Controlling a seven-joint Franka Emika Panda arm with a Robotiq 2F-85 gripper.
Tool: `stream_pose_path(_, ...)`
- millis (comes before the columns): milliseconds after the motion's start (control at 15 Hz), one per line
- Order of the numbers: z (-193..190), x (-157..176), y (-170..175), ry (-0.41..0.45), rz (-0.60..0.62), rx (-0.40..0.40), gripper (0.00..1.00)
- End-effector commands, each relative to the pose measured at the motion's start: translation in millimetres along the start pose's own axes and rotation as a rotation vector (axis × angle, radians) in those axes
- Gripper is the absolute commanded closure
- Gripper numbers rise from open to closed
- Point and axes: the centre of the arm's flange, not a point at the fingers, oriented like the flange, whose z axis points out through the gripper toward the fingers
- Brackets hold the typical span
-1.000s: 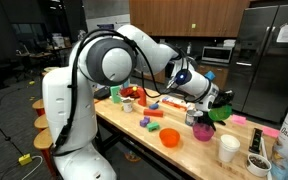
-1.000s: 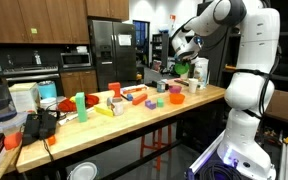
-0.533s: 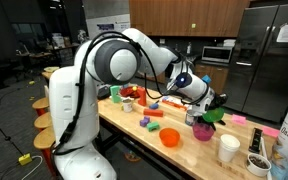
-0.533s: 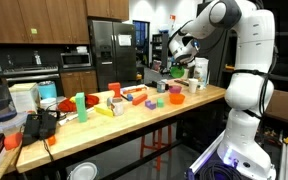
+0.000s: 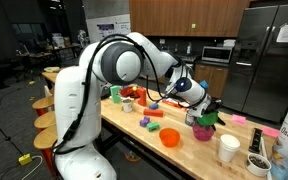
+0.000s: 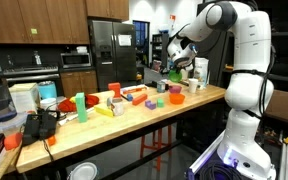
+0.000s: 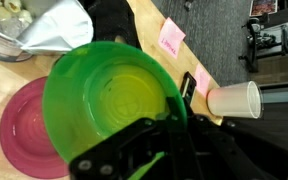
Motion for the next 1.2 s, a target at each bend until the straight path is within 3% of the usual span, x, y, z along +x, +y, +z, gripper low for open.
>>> stream_pose_path(0, 6, -11, 3, -0.025, 0.044, -0.030, 0.99)
stream_pose_path(1133, 23, -3, 59, 0.024, 0.212, -0.132, 0.99)
